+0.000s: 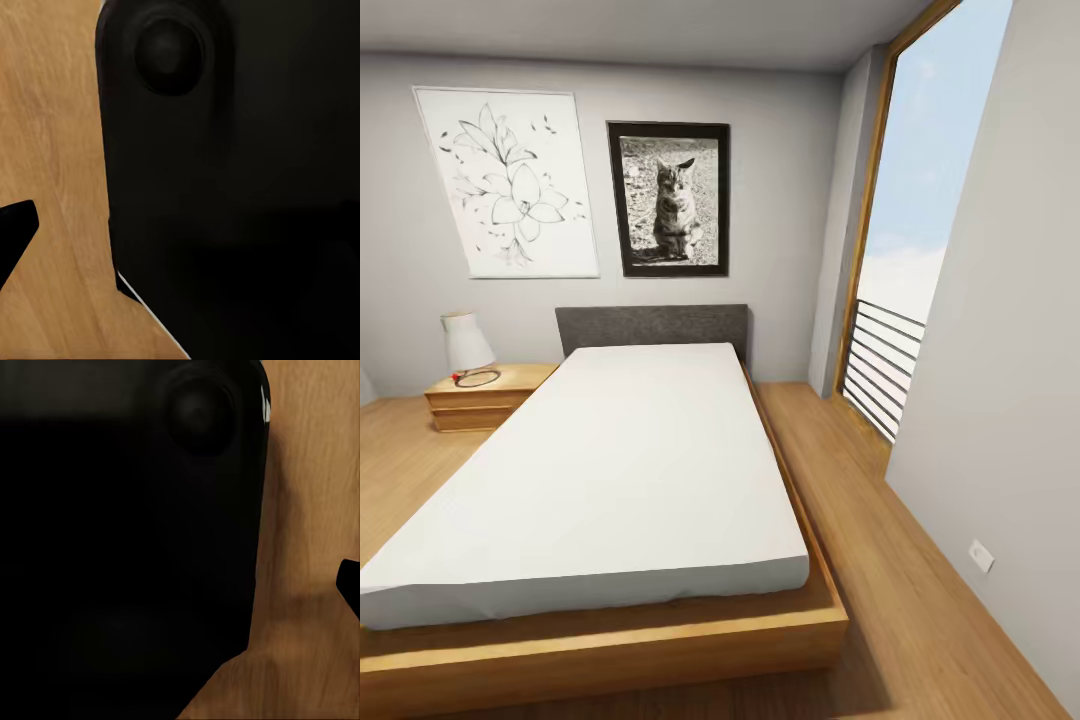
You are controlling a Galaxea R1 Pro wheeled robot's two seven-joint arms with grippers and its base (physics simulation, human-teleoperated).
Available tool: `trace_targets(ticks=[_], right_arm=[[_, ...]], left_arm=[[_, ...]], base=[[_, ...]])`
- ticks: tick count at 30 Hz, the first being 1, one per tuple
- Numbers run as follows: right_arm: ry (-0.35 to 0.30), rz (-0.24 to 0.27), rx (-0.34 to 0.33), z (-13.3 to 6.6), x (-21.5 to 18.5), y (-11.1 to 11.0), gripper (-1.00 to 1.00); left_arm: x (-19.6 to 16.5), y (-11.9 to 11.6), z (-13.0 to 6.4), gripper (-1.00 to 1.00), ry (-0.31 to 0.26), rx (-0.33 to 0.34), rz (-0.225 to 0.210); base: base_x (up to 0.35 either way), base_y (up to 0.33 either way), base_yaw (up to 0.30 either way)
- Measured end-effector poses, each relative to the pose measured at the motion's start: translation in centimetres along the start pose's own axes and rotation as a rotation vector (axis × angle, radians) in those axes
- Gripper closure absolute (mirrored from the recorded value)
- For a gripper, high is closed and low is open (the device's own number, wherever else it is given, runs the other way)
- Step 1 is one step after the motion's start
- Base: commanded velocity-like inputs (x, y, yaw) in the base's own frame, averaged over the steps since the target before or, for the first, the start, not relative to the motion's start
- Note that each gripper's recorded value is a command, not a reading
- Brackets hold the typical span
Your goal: In the bedroom, organize the workspace by keeping the computer under the desk, ensuring the monitor is on the desk, placing the keyboard on the desk next to the monitor, placing the mouse on the desk next to the keyboard, moving the folder from the swivel chair onto the desk next to the mouse, stacking the notebook on top of the folder with the pen on top of the notebook, and positioning the swivel chair next to the desk.
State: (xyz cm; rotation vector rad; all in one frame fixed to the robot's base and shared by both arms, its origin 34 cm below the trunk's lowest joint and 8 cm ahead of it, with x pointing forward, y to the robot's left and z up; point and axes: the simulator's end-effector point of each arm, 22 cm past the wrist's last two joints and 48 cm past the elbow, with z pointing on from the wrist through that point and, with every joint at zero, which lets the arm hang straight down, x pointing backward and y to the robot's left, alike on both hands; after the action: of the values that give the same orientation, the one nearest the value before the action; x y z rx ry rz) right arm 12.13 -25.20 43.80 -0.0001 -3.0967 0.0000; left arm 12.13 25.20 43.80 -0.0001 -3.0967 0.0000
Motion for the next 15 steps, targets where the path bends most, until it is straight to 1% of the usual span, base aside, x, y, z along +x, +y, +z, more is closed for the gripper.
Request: trace_targets(ticks=[1, 3, 7, 10, 15], right_arm=[[-0.014, -0.002, 0.000, 0.0, -0.7, 0.3, -1.00], [0.000, 0.004, -0.008, -0.2, -0.1, 1.1, -1.00], [0.024, 0.007, -0.030, -0.9, 0.7, 2.7, -1.00], [0.030, 0.009, -0.033, -1.4, 0.9, 2.9, -1.00], [0.031, 0.008, -0.034, -2.2, 0.9, 3.0, -1.00]], left_arm=[[0.1, -0.3, 0.0, -1.00, -0.005, 0.001, 0.004], [0.4, -1.4, -0.2, -1.00, 0.003, 0.020, 0.022], [0.6, -2.6, -0.9, -1.00, 0.017, 0.039, 0.031], [0.6, -3.3, -1.4, -1.00, 0.021, 0.049, 0.033], [0.7, -3.5, -2.2, -1.00, 0.022, 0.052, 0.033]], base=[[0.000, 0.000, 0.000], [0.000, 0.000, 0.000], [0.000, 0.000, 0.000], [0.000, 0.000, 0.000], [0.000, 0.000, 0.000]])
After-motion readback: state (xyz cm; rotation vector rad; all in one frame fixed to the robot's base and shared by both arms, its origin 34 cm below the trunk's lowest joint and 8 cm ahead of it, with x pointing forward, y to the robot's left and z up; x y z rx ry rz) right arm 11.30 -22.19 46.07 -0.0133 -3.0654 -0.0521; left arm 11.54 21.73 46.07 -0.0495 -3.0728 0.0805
